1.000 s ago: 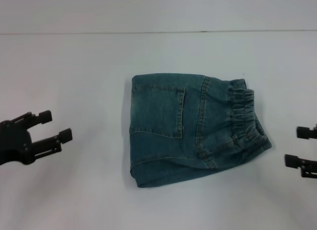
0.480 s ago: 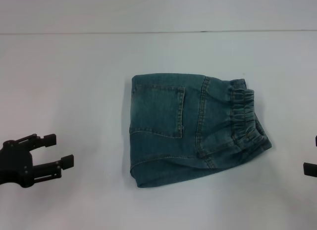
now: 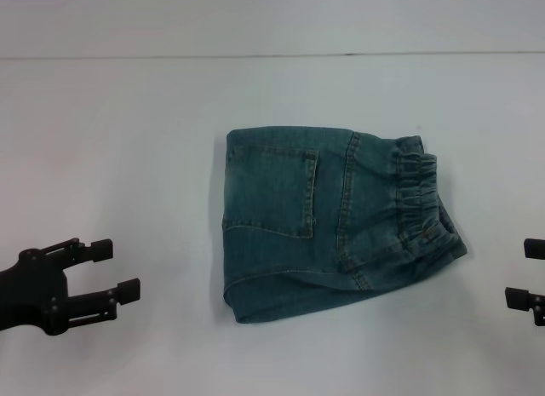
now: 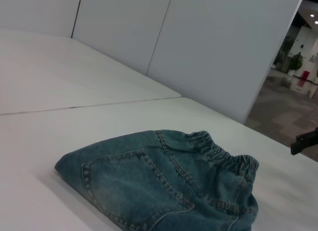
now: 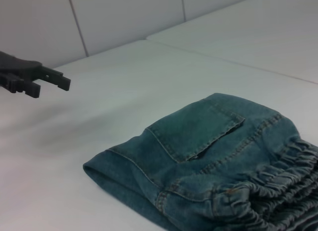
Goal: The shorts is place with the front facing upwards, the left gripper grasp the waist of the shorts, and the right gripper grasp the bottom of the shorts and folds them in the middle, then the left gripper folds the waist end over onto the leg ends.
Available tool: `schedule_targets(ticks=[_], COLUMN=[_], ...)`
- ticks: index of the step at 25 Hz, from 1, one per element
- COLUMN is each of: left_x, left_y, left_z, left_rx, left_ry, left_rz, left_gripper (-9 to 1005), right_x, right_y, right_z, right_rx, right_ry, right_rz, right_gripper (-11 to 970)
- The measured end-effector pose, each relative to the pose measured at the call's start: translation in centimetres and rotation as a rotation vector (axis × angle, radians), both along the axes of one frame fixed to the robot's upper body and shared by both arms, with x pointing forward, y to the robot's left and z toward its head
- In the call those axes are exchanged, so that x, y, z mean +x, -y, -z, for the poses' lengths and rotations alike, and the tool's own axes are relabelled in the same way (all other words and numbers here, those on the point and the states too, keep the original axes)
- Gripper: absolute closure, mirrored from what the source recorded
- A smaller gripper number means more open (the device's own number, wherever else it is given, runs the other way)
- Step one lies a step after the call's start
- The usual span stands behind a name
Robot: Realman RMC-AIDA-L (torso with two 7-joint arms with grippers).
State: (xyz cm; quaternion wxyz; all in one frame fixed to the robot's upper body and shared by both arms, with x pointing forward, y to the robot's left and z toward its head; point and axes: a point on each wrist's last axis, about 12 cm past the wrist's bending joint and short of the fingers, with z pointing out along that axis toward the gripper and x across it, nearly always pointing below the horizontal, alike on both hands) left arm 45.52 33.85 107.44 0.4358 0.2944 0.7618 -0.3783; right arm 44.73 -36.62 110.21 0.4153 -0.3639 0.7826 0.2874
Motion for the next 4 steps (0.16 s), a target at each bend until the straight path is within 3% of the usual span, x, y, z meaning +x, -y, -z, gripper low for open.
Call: schedule_targets(ticks=[4], left_x=[-0.09], left_y=[-0.08], left_z=[0.04], left_rx=[0.001], left_ry=[-0.005], left_rz=[-0.001], left_gripper=[150], right_x=[0.28], right_y=[-0.23], right_z=[0.15], right_rx=[0.001], right_ry=[0.002], right_rz=[-0.011], right_gripper=[112])
